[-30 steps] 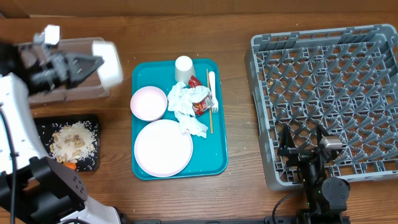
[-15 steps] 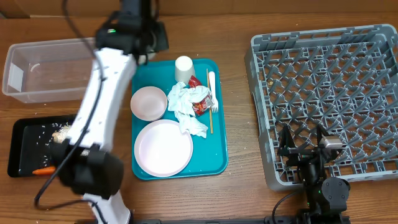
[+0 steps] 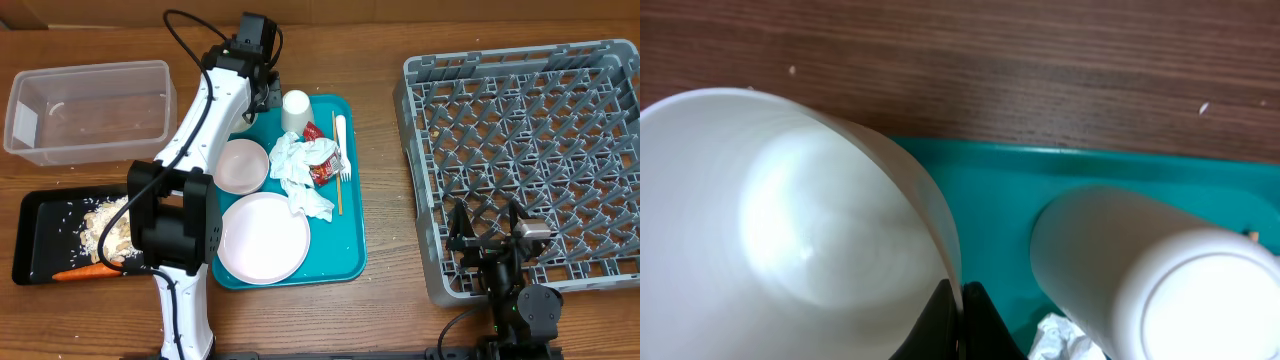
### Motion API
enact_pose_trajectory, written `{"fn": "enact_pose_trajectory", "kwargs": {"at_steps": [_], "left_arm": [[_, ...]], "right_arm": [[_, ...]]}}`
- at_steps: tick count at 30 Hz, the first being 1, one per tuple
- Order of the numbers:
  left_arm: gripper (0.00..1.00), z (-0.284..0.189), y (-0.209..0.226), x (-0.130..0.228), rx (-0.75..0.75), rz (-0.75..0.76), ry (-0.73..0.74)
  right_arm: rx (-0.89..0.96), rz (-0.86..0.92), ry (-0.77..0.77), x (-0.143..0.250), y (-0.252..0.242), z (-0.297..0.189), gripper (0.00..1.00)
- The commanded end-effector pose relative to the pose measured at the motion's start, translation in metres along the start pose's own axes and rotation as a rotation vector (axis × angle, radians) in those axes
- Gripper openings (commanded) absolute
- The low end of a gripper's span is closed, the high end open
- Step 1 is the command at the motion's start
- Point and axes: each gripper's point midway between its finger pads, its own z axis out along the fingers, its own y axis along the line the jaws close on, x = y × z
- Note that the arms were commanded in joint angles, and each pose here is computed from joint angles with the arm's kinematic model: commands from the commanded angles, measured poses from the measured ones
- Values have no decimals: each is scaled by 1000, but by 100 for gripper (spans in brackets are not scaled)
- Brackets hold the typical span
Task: Sort waste into correct bins and load items into the dishwasher rack
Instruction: 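Place the emptied bowl back on the teal tray with the left gripper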
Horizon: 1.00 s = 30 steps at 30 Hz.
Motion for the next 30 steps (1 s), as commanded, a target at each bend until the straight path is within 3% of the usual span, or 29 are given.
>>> {"fn": "enact_pose_trajectory", "kwargs": {"at_steps": [1,10,14,15,17,18,19,24,30], "left_arm": [[8,0,-3,2,18,-10,16],[26,-4,3,15,-5,2,74],[27,-33,6,12,-11,5,93],[31,-45,8,13,-17,4,109],[60,-74,10,25,-3,0,187],[95,-86,10,37,9,2,247],[100,-91,10,48,19,3,296],[100,-88,16,97,1,7,503],[96,-42,9,139,17,12,605]], "right_arm": [[8,-7,-3,2,-2,0,100],[8,-7,-3,2,-2,0,100],[8,-7,-3,2,-2,0,100],[8,-7,-3,2,-2,0,100],[8,-7,-3,2,-2,0,100],[8,-7,-3,2,-2,0,100],[8,-7,-3,2,-2,0,100],[8,-7,-3,2,-2,0,100],[8,-7,-3,2,-2,0,100]]}}
